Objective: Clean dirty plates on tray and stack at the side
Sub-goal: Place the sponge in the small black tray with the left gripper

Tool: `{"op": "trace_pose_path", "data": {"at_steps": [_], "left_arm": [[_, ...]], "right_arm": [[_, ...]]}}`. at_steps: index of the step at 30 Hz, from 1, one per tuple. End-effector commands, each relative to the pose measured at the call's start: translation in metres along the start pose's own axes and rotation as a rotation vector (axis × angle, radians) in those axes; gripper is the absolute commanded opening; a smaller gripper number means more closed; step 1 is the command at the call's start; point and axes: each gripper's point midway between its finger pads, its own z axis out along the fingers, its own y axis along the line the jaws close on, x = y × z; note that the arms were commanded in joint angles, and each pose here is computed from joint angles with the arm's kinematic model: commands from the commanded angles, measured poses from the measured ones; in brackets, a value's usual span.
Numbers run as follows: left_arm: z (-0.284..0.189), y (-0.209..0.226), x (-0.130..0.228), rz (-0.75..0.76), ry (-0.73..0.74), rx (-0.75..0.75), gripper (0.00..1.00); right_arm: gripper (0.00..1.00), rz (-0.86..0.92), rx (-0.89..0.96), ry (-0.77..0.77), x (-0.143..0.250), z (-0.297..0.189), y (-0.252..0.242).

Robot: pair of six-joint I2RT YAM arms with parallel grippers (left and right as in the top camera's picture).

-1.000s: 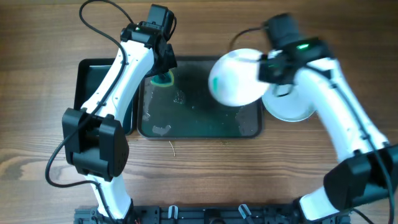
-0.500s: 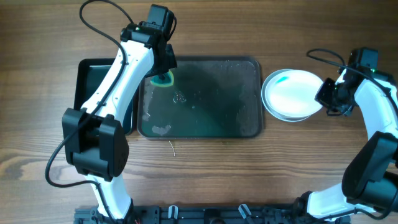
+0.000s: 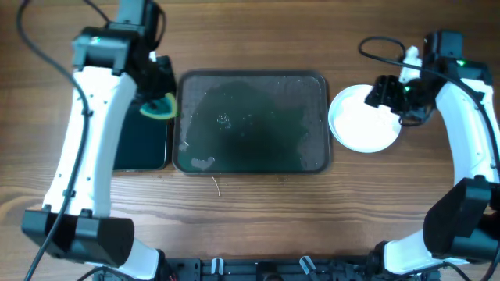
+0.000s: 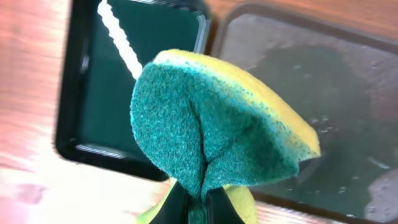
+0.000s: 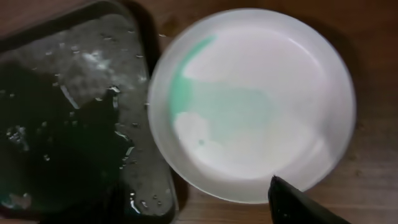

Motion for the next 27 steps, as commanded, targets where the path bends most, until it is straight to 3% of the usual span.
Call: {"op": "trace_pose_path", "data": {"at_steps": [1,5,13,16,18,19,21,22,23,27], "left_arm": [[0.035,0.028,0.0,0.092,0.073,-0.038,0.04],[0.083,0.043,0.01,0.189,0.122,-0.051,0.04],[0.166,0.067,0.018,0.095,0.051,-0.062,0.06],[0.174,0.068,0.015,0.089,0.021,-0.059,0.35],[0.172,0.067,0.012,0.088,0.006,-0.058,0.61],[0.167,0.067,0.008,0.087,-0.007,-0.057,0.83],[0.15,0.067,-0.002,0.085,-0.034,-0.054,0.92],[0.136,0.067,-0.007,0.082,-0.047,-0.052,0.92],[0.106,0.065,-0.017,0.058,-0.078,-0.046,1.0],[0.038,0.059,-0.035,-0.017,-0.214,-0.012,1.0]], "right_arm": [[0.75,-0.116,-0.073,-0.014,0.001,-0.003,0.043],[0.77,-0.17,-0.065,-0.002,0.008,0.002,0.059],[0.77,-0.193,-0.069,0.018,0.014,0.003,0.067],[0.77,-0.189,-0.066,0.034,0.018,0.003,0.066],[0.79,-0.189,-0.066,0.035,0.018,0.003,0.066],[0.82,-0.186,-0.066,0.034,0.018,0.003,0.066],[0.86,-0.175,-0.068,0.03,0.019,0.0,0.067],[0.94,-0.178,-0.072,0.019,0.019,-0.005,0.068],[1.0,-0.185,-0.077,-0.003,0.019,-0.014,0.07],[1.0,-0.215,-0.099,-0.118,0.023,-0.061,0.08]]}}
